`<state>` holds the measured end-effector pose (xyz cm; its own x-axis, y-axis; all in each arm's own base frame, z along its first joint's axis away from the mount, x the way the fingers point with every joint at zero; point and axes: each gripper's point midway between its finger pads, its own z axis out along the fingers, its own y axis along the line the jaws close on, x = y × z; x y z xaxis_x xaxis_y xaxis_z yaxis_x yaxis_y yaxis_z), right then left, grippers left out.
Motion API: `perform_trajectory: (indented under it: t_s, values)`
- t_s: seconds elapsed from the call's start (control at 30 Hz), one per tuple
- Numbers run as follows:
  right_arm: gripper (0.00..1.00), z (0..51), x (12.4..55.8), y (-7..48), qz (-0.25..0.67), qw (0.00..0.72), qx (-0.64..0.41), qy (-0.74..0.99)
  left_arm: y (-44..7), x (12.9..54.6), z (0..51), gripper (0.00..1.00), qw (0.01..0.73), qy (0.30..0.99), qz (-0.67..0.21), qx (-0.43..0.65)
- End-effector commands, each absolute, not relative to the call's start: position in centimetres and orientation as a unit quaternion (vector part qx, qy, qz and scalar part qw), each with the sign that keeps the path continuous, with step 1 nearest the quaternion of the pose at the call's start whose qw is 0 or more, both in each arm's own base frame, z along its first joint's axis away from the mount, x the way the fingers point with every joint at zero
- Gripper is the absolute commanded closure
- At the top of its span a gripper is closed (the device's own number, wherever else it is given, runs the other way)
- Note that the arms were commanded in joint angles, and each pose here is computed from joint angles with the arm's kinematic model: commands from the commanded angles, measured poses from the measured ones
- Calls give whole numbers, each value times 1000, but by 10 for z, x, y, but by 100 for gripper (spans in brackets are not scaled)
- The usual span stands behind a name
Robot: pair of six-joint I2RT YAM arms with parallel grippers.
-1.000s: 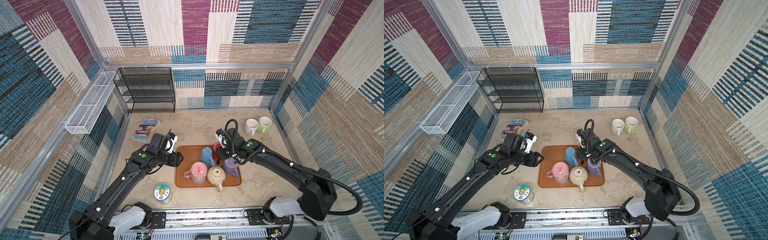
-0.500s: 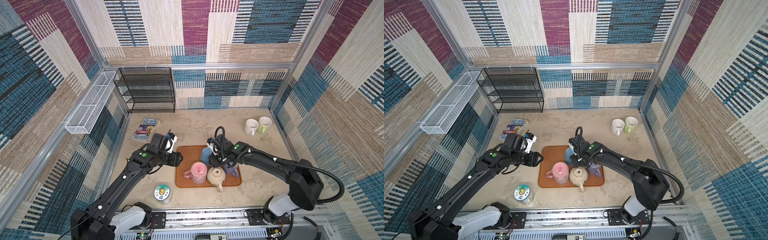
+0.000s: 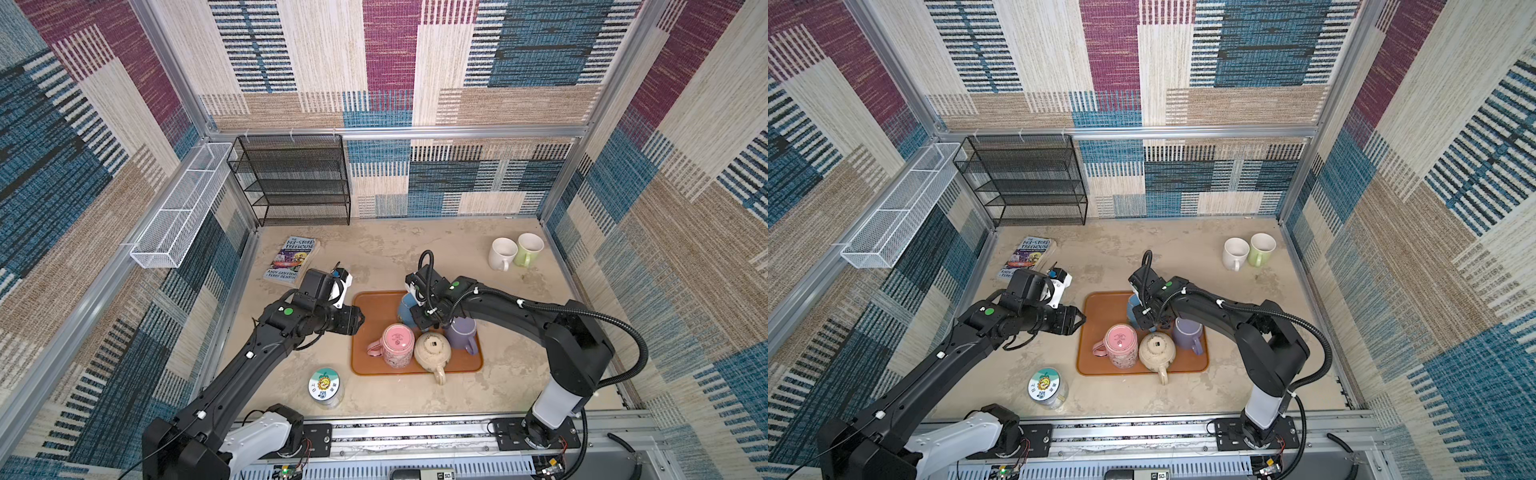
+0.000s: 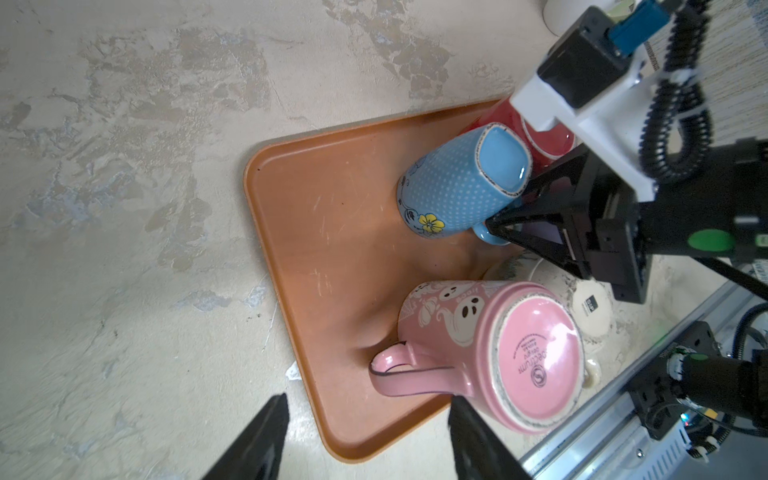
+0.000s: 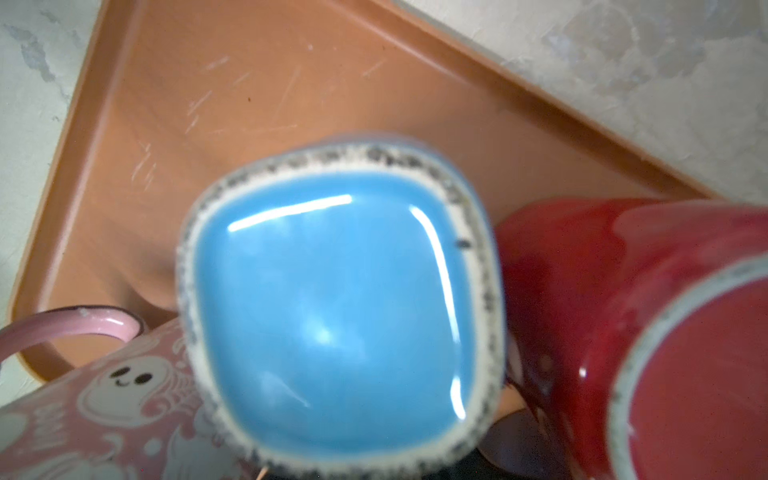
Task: Turn the mug right side up
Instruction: 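Move the right gripper over the upside-down blue mug on the tray, then close the right gripper on the blue mug and lift it, then raise the blue mug with the right gripper while the left gripper approaches it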
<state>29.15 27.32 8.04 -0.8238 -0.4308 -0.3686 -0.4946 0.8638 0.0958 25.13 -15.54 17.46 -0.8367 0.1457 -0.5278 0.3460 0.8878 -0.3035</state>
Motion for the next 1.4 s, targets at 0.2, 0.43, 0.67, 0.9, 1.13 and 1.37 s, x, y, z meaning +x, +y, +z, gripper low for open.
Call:
perform_trajectory:
  t_s: [0.2,0.43,0.67,0.9,1.13,1.37]
  values:
    - [92,82,301,276,81,174,-247,950,-159,257,179,34,264,930,-216,137]
    - [100,87,303,282,90,181,-249,947,-158,257,179,34,262,930,-219,134]
    - [100,115,309,289,112,216,-251,937,-159,257,182,34,264,929,-226,130]
    - [100,150,314,294,135,261,-252,922,-167,259,199,34,283,916,-253,128]
    - [100,192,317,300,188,309,-253,897,-181,261,223,34,306,893,-303,129]
    - [100,261,320,293,291,373,-242,847,-207,267,252,33,325,849,-396,129]
